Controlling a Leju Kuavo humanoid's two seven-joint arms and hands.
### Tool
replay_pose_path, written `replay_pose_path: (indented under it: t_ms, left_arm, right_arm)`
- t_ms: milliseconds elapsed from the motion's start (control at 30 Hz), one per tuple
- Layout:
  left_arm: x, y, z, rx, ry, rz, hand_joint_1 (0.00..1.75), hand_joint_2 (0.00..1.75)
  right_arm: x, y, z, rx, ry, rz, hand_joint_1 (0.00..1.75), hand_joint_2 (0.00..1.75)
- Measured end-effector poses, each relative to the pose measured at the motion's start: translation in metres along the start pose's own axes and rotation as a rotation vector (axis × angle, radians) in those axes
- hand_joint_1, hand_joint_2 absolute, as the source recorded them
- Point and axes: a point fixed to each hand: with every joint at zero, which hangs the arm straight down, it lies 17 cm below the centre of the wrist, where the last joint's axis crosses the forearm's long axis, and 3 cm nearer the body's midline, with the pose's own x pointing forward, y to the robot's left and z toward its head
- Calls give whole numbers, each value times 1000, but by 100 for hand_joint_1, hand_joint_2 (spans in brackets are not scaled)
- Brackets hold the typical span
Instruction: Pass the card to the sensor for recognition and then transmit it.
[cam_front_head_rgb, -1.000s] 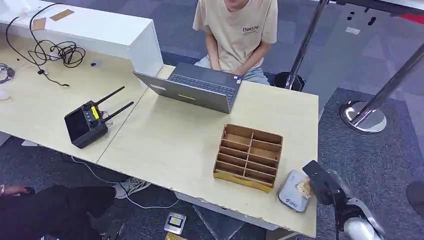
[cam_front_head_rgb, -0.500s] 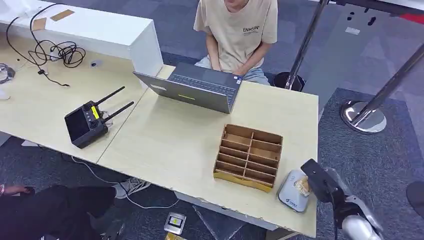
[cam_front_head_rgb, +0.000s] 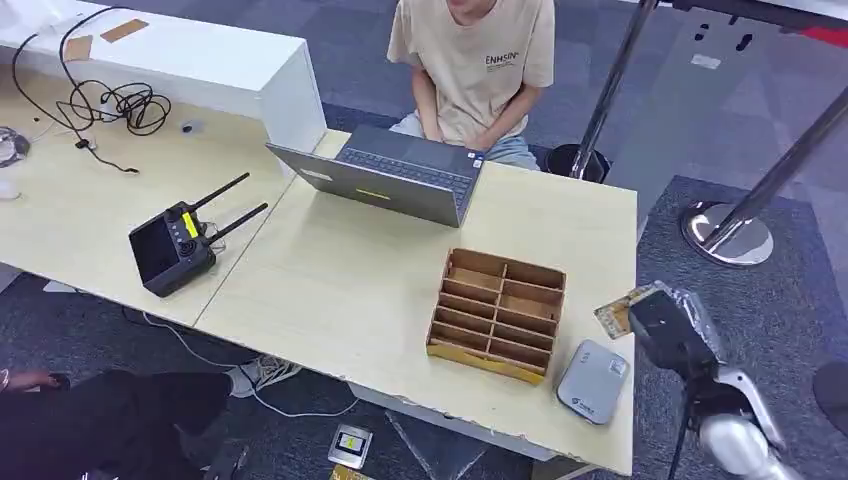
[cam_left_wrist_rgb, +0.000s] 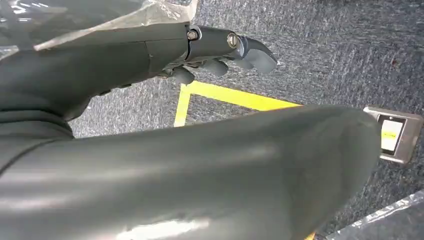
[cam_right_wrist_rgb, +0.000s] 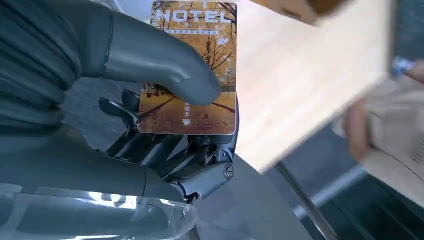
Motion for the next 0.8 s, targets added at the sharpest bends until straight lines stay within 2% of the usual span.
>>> replay_pose_path:
  t_ms: [167, 433, 667, 800]
  left_arm:
    - [0, 0, 0, -1, -3, -8, 0, 0]
    - [2, -2, 0, -11, -15, -32, 0, 0]
    - [7, -7, 1, -26, -16, -54, 0, 0]
    - [15, -11, 0, -33, -26, -64, 0, 0]
  right_arm:
    - [55, -43, -6, -165, -147, 33, 175, 175]
    - [153, -85, -1, -375, -381, 181, 175, 175]
    - [237, -93, -7, -472, -544, 300, 175, 175]
    - [281, -93, -18, -516, -620, 431, 175, 175]
